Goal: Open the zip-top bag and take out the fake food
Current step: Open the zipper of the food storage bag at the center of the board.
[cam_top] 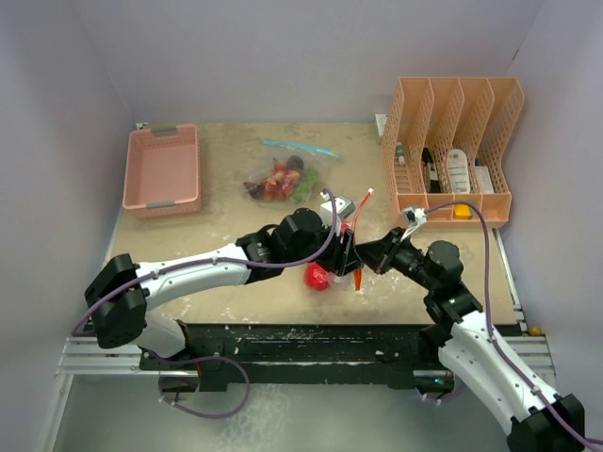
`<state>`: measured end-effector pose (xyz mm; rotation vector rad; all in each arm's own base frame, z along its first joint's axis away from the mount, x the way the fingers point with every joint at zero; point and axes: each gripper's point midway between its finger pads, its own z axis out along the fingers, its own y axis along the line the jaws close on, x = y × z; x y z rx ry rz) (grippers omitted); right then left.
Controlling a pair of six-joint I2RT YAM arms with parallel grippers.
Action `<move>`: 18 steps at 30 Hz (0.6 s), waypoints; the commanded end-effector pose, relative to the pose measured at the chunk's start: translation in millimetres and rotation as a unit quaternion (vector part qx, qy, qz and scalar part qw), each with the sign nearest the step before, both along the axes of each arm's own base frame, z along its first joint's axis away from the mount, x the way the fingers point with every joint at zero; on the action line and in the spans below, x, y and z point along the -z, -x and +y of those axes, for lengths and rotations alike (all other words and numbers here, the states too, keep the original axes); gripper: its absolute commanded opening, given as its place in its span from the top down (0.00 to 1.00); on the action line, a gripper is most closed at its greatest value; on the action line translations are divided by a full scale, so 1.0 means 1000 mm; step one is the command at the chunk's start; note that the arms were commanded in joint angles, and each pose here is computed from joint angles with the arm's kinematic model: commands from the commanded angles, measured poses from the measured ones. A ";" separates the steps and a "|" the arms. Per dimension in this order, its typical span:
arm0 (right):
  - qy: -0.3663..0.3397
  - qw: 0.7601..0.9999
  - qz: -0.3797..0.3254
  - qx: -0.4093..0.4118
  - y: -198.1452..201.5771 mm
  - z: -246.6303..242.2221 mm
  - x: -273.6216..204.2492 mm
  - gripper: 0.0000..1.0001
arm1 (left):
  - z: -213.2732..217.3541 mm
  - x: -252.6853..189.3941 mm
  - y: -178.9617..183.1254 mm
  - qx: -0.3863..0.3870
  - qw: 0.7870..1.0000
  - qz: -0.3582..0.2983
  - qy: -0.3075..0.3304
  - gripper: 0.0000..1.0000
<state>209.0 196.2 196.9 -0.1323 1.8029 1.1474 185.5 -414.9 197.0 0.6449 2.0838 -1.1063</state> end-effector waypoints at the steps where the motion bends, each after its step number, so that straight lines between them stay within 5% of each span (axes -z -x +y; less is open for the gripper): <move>1: -0.012 0.999 -0.039 -0.030 0.008 0.006 -0.015 1.00 | 0.003 -0.037 -0.004 -0.004 0.998 -0.033 0.056 0.40; 6: -0.003 0.999 -0.039 -0.001 0.007 -0.003 -0.015 1.00 | 0.010 -0.038 -0.013 -0.024 0.998 -0.034 0.051 0.28; 18: 0.024 0.998 -0.045 0.027 0.017 -0.019 -0.020 1.00 | 0.006 -0.031 -0.034 -0.066 0.996 -0.024 0.051 0.28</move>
